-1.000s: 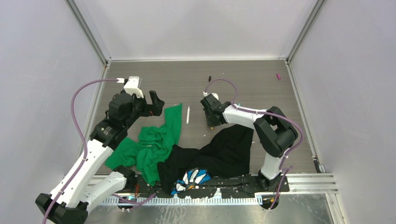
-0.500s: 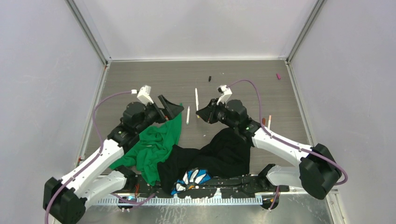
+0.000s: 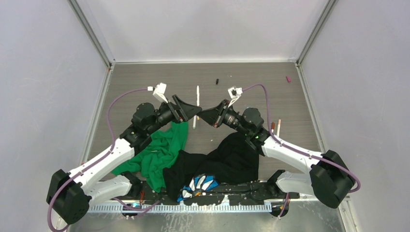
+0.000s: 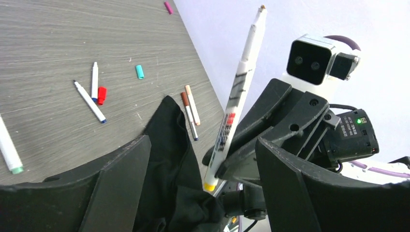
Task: Insert the pens into the pen caps
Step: Pick up the pen from the center of the board.
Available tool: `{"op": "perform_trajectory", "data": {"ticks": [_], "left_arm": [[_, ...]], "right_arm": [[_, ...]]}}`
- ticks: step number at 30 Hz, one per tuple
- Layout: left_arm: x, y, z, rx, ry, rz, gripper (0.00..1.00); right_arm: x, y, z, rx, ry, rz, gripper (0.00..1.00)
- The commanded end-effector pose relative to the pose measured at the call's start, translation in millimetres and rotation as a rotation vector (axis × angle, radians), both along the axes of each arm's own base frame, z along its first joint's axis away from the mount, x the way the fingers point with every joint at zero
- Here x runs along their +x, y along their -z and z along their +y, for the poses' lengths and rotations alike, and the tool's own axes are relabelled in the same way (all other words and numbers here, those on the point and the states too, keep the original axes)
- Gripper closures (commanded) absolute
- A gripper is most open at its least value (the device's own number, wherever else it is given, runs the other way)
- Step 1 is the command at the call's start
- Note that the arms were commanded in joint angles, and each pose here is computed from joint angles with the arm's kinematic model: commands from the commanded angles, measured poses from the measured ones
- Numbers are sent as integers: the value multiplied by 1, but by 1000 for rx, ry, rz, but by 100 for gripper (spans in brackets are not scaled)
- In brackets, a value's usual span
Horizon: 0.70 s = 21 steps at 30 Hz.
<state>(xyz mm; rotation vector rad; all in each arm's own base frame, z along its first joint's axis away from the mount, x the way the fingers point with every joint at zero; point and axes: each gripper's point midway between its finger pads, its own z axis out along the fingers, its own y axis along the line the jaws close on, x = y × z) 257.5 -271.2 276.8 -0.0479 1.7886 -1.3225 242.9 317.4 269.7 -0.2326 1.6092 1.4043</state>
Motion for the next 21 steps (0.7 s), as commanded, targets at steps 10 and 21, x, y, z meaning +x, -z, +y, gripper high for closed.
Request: {"op": "perform_trajectory", "data": {"ticks": [10,21], "left_arm": [[1,-48,-10,-80,33,-101,69],[-1,-45,8,129,45,-125,100]], "right_arm": [[-21,-41,6,95,-75,-99,99],[17,-19,-13,-158,138,-31,50]]}}
